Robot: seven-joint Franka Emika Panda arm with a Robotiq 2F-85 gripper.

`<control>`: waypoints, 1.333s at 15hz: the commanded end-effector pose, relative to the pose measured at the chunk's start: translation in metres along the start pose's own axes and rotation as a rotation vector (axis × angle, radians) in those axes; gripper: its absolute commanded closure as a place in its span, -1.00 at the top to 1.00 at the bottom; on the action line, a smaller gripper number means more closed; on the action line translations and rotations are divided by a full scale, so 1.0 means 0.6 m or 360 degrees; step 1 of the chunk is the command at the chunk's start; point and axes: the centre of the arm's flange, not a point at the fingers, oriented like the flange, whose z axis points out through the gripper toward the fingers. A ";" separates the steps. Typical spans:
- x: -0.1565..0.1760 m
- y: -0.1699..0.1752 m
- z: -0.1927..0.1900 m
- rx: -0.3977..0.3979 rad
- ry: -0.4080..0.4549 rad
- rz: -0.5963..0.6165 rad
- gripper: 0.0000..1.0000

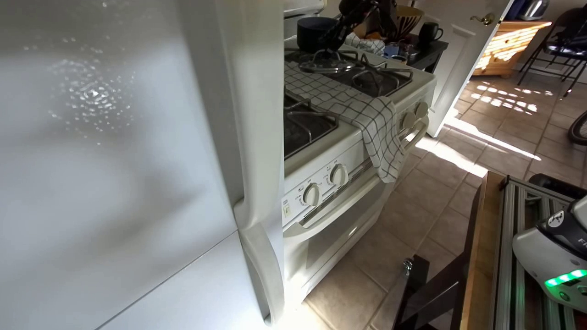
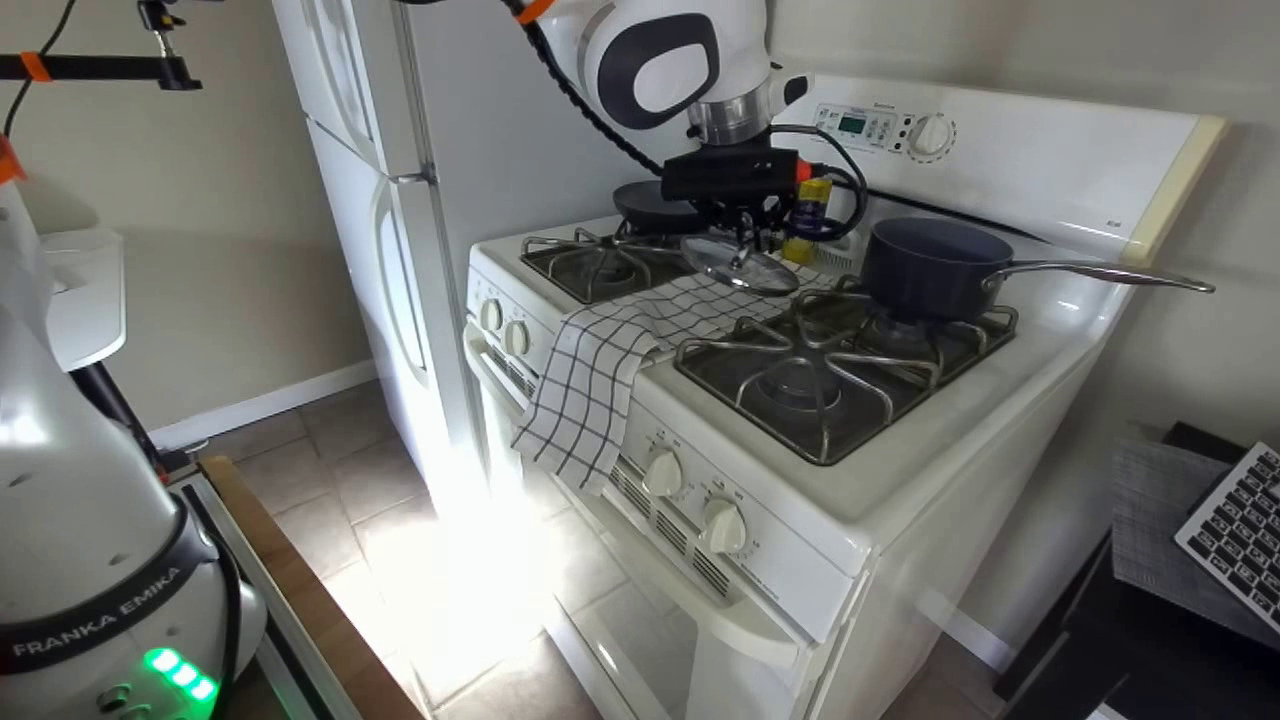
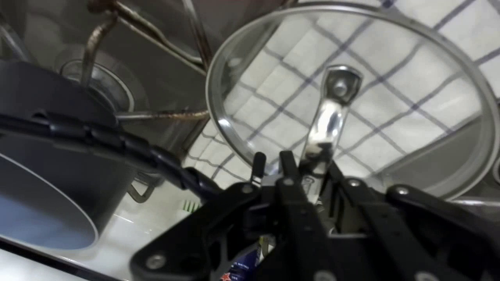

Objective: Remove the glass lid from the black pot.

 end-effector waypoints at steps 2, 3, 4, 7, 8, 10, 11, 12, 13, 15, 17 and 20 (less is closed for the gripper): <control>-0.014 -0.019 -0.019 -0.0187 0.0052 0.0008 -0.91; -0.007 -0.018 -0.021 -0.0214 0.0071 -0.0014 -0.91; 0.002 -0.019 -0.024 -0.0234 0.0092 -0.0042 -0.91; 0.024 -0.025 -0.017 -0.0228 0.0108 -0.0085 -0.91; 0.034 -0.028 -0.016 -0.0209 0.0114 -0.0097 -0.91; 0.057 -0.039 -0.017 -0.0185 0.0154 -0.0133 -0.91; 0.070 -0.044 -0.020 -0.0181 0.0176 -0.0152 -0.91; 0.081 -0.048 -0.024 -0.0171 0.0206 -0.0164 -0.91; 0.091 -0.052 -0.032 -0.0148 0.0235 -0.0164 -0.91; 0.108 -0.055 -0.057 -0.0074 0.0299 -0.0151 -0.10; 0.128 -0.063 -0.083 0.0048 0.0387 -0.0206 0.19; 0.138 -0.083 -0.067 -0.0046 0.0366 -0.0181 0.14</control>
